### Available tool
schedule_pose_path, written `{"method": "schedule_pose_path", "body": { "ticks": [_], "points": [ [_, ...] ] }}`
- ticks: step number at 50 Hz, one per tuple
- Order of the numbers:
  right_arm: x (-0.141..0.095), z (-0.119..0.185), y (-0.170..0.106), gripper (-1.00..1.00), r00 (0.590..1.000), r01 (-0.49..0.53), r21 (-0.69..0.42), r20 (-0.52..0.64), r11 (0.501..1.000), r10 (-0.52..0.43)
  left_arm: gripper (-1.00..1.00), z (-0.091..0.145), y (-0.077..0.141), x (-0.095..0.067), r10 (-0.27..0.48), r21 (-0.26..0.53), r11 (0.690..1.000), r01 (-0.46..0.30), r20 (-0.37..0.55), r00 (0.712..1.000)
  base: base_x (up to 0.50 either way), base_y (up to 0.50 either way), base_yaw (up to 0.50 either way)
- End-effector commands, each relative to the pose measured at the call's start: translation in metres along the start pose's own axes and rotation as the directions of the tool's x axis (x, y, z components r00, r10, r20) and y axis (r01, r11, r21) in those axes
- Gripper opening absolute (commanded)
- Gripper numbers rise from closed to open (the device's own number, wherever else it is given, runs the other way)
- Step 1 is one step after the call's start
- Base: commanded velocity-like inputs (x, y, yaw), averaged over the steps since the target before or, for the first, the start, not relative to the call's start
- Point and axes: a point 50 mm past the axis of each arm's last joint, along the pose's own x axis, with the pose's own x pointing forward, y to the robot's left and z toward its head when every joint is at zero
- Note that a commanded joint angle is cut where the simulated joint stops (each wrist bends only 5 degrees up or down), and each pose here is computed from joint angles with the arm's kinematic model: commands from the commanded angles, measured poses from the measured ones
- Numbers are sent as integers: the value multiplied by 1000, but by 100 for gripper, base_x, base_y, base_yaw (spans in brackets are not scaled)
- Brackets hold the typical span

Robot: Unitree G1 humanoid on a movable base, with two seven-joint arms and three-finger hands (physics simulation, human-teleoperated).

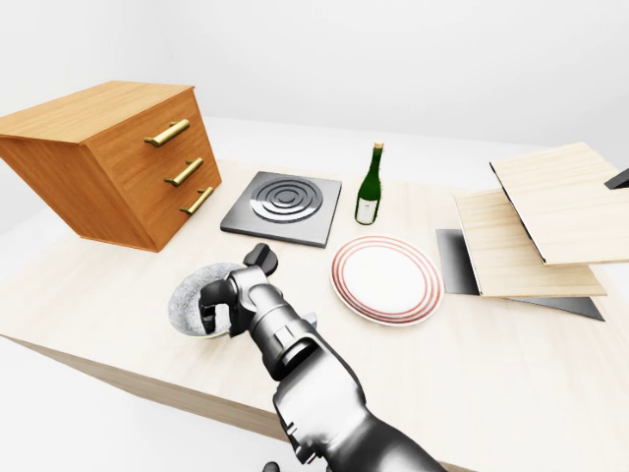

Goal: Pick up the akita bowl and put it on the plate.

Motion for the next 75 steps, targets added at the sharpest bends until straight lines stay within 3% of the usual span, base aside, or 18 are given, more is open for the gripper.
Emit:
{"method": "schedule_pose_path", "body": {
  "ticks": [1, 20, 24, 25, 27, 30, 33, 35, 37, 41, 43, 61, 62, 65, 69, 75],
  "points": [
    [3, -4, 7, -100, 999, -27, -50, -47, 998, 25, 100, -1, 0, -1, -1, -5, 1000, 1, -3, 1000, 0, 0, 0],
    [5, -4, 9, -100, 998, -42, -104, -54, 994, 37, 100, -2, -1, 4, -15, -16, 1000, 14, -9, 1000, 0, 0, 0],
    [3, 2, 5, -100, 999, -30, -131, -13, 991, 29, 100, -1, -1, 6, -16, -14, 1000, 15, -11, 1000, 0, 0, 0],
    [2, 4, 3, -100, 1000, -24, -125, -3, 992, 24, 100, -1, -1, 6, -15, -14, 1000, 15, -11, 1000, 0, 0, 0],
    [-4, 10, -11, -100, 997, 77, -127, 25, 989, -74, 100, -1, -1, 8, -17, -15, 1000, 16, -11, 1000, 0, 0, 0],
    [-26, 24, -49, -100, 957, 284, -100, 98, 954, -275, 100, -1, -1, 9, -18, -13, 1000, 18, -12, 1000, 0, 0, 0],
    [-39, 29, -68, -100, 917, 390, -83, 129, 917, -379, 100, 0, -1, 11, -17, -13, 1000, 17, -13, 1000, 0, 0, 0],
    [-44, 32, -73, -100, 902, 419, -64, 149, 906, -406, 100, 0, -1, 12, -18, -13, 1000, 18, -14, 1000, 0, 0, 0],
    [-45, 34, -75, -100, 879, 475, -153, 132, 867, -458, 100, -1, -2, 12, -22, -14, 1000, 22, -17, 1000, 0, 0, 0],
    [-53, 35, -85, -100, 847, 530, -139, 143, 837, -513, 100, -2, -2, 12, -24, -18, 1000, 24, -19, 1000, 0, 0, 0],
    [-61, 37, -93, -100, 813, 582, -154, 152, 799, -563, 100, -7, -8, -4, -44, -17, 999, 43, -17, 999, 0, 0, 0],
    [-76, 27, -108, -100, 725, 687, -83, 156, 722, -671, 100, -9, -8, -9, -31, 3, 1000, 31, -36, 999, 0, 0, 0],
    [-76, 16, -108, -100, 734, 679, -51, 74, 732, -675, 100, -9, -8, -8, -34, 3, 999, 34, -39, 999, 0, 0, 0],
    [-73, 0, -104, -100, 749, 660, 68, 19, 749, -662, 100, -10, -9, -8, -38, 1, 999, 38, -39, 999, 0, 0, 0],
    [-80, -13, -102, -100, 691, 718, 131, -18, 684, -722, 100, -8, -9, -8, -38, 4, 999, 38, -29, 999, 0, 0, 0],
    [-96, -33, -97, -100, 653, 747, 181, -18, 640, -757, 100, -7, -10, -8, -42, 4, 999, 42, -23, 999, 0, 0, 0]
  ]
}}
